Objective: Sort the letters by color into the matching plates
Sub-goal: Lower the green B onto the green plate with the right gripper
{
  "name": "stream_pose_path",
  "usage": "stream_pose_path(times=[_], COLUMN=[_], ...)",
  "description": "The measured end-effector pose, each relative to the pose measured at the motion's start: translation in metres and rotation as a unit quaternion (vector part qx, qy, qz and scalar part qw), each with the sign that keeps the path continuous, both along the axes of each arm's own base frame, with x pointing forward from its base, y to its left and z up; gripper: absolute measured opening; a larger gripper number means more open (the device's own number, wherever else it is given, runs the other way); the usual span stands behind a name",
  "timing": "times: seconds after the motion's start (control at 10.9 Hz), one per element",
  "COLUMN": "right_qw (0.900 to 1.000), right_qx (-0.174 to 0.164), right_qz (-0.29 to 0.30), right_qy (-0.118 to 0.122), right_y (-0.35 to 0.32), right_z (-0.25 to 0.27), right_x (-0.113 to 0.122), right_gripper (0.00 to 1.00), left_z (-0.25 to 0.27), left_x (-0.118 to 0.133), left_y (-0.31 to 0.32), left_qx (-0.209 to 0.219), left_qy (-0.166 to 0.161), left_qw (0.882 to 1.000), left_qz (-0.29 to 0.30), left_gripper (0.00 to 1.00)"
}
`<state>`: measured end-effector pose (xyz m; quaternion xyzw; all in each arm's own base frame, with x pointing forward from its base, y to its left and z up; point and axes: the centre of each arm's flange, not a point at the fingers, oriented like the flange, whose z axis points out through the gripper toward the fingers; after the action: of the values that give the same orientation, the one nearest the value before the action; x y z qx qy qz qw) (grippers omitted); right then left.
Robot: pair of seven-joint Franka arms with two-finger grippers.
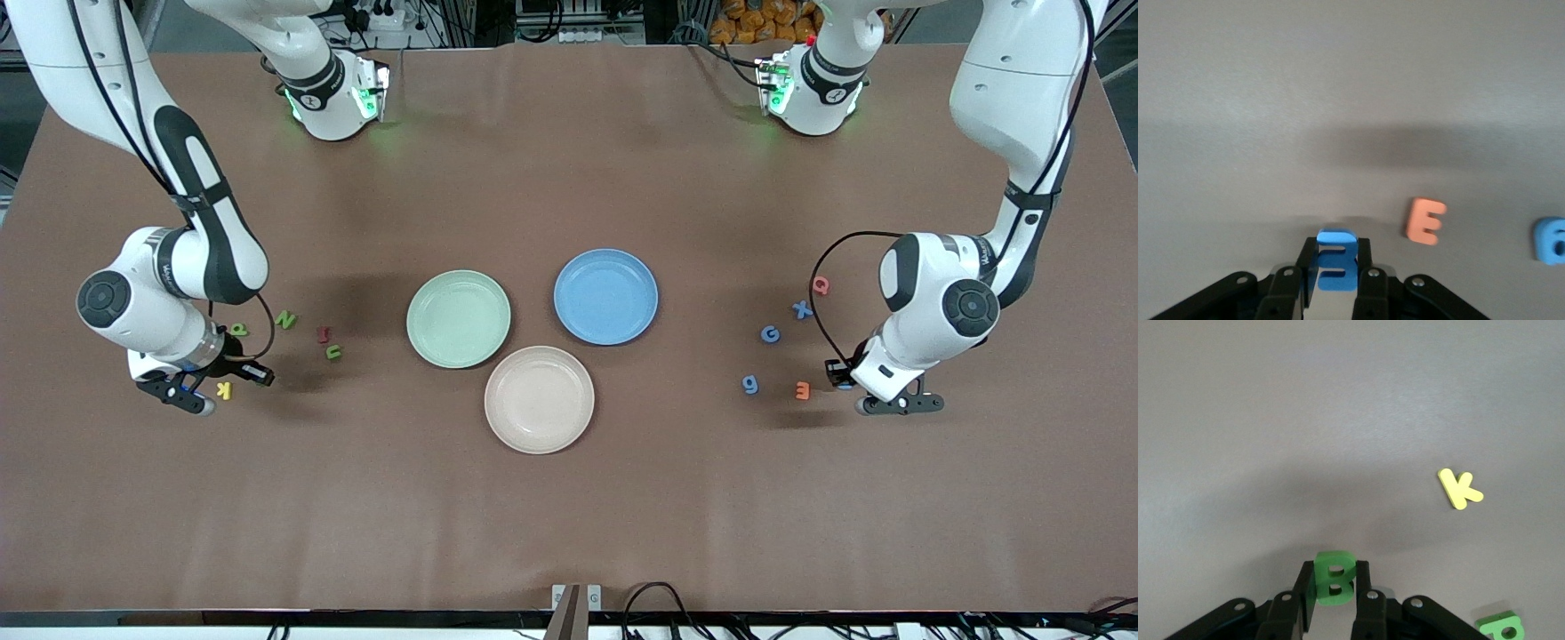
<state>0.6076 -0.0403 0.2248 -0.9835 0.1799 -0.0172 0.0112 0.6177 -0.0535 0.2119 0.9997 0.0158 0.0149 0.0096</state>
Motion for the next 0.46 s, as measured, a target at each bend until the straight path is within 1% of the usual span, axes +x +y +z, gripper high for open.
stream_pose_path(times=[0.18, 0.46], right_qw=[0.999, 0.993], right_qx=[0.006, 0.011], right_qz=[0.048, 0.121], right_qy=[0.006, 0.009], right_y=[0.019, 0.072], right_z=[0.000, -0.001], right_x=[0.000, -0.002], right_gripper=[0.28, 0.28], left_z=[0.014, 0.040], left_x=[-0.003, -0.007], left_y=[-0.016, -0.040], left_qx=[0.002, 0.005], left_qy=[0.010, 0.021], left_qw=[1.000, 1.000], left_qz=[-0.002, -0.014], left_gripper=[0.27, 0.27])
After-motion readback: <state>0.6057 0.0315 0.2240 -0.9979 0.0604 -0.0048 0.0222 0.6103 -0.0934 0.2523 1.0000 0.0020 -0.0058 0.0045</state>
